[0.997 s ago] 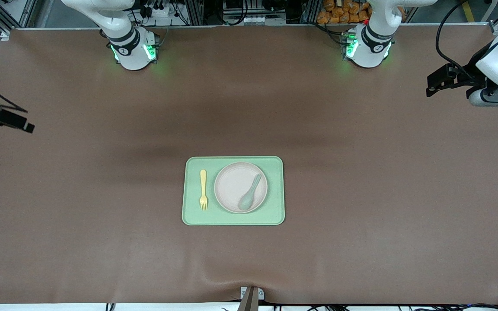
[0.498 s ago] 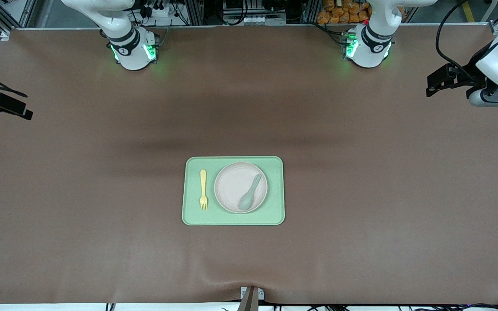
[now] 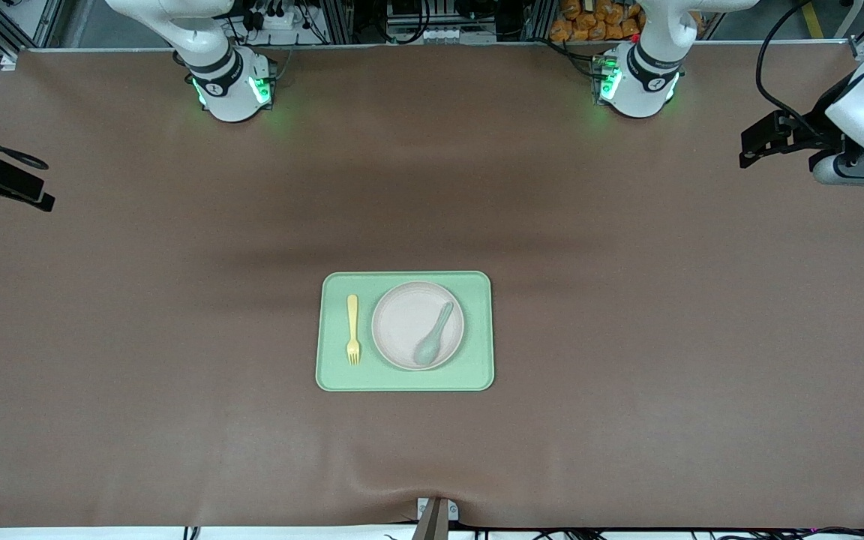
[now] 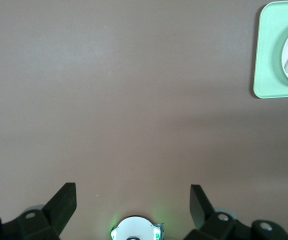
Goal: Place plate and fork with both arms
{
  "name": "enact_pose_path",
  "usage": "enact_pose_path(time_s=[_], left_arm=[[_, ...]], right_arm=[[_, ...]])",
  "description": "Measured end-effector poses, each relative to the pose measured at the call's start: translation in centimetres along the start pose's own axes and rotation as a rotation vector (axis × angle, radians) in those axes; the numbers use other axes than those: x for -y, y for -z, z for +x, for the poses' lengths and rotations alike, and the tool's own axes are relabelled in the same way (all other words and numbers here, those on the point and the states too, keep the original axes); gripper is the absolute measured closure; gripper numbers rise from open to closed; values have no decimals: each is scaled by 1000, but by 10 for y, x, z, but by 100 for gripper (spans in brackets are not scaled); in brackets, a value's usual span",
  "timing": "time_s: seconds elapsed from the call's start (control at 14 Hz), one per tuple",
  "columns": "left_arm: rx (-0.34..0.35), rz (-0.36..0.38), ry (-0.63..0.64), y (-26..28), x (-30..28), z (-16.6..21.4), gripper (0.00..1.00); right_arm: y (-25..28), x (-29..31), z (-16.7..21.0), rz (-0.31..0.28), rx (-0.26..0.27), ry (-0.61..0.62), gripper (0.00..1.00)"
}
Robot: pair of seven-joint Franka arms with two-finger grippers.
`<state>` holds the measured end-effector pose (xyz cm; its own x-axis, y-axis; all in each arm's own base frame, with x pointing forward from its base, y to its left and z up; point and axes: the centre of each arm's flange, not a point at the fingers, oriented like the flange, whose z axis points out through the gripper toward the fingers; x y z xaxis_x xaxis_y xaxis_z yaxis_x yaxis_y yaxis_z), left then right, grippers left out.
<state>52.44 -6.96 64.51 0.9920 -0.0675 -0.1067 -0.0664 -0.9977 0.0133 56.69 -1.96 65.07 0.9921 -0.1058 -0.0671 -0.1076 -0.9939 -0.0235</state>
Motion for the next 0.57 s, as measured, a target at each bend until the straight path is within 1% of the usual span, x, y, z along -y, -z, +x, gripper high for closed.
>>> enact_pose_path(time_s=[0.21,0.36,0.57], left_arm=[[0,0,0,0,0,0,0],[0,0,0,0,0,0,0],[0,0,0,0,0,0,0]], right_arm=[[-3,-4,-13,2,-39,-3,0],[-4,-7,-22,1,-49,-7,0],[-1,-13,-24,-8,-66,-11,0]])
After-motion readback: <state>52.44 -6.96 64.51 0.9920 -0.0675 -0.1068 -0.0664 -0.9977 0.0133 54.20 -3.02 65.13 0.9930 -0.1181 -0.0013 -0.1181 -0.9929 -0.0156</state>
